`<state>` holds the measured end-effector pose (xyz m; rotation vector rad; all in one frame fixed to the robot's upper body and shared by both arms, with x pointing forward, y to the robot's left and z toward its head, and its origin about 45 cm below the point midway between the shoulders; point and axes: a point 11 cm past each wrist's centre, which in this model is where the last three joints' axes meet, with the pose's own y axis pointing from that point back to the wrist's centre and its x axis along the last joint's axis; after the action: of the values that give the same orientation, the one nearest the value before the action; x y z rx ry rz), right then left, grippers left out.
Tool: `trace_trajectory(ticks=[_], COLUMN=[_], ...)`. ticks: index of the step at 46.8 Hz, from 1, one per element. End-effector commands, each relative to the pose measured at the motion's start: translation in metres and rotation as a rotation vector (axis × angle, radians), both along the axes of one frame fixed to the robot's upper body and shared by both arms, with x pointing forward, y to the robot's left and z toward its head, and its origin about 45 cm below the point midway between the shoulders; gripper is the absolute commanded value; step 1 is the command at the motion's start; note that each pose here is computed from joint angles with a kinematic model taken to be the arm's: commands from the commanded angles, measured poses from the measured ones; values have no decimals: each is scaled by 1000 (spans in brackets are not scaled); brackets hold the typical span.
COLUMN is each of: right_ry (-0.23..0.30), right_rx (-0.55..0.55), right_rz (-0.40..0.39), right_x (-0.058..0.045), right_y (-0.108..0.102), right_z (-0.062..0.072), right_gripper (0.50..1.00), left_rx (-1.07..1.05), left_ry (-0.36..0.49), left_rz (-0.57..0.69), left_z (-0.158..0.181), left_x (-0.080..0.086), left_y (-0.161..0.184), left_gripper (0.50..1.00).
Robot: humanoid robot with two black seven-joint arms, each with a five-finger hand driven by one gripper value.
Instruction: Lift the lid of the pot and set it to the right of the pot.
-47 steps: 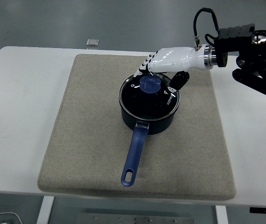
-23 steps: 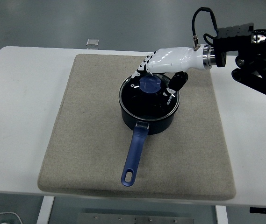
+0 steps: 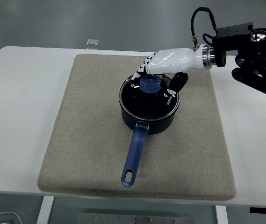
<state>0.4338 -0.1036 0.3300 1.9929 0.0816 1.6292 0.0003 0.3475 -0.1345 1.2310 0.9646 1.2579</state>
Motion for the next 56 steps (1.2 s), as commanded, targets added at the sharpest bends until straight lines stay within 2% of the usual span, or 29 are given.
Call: trace_trajectory(ticks=[1,15,22,37,42,44,45,56], right_ry=[2,9,9,11,11,9,9,11], right_rx=[0,2,2,9,8,7,8,6], right_rz=[0,3,3,10,7,5,4,5], right_x=[0,-2,-2,-3,-3,-2,-2,-2], right_y=[0,1,1,4,3,2,2,2], right_z=[-1,-5,-5,-7,-7,-6,-6,-7], right_gripper=[856,854,830,717,621,525,500,500], left_rx=[0,0,0,0,0,0,0,0], left_ry=[0,0,0,0,0,0,0,0], left_rz=[-1,-1,-1,0,0,-1,-1,-1], left_z=[0,0,0,0,0,0,0,0], left_x=[0,0,0,0,0,0,0,0], left_y=[0,0,0,0,0,0,0,0], left_gripper=[1000,1000,1000,1000,1000,1000,1000,1000])
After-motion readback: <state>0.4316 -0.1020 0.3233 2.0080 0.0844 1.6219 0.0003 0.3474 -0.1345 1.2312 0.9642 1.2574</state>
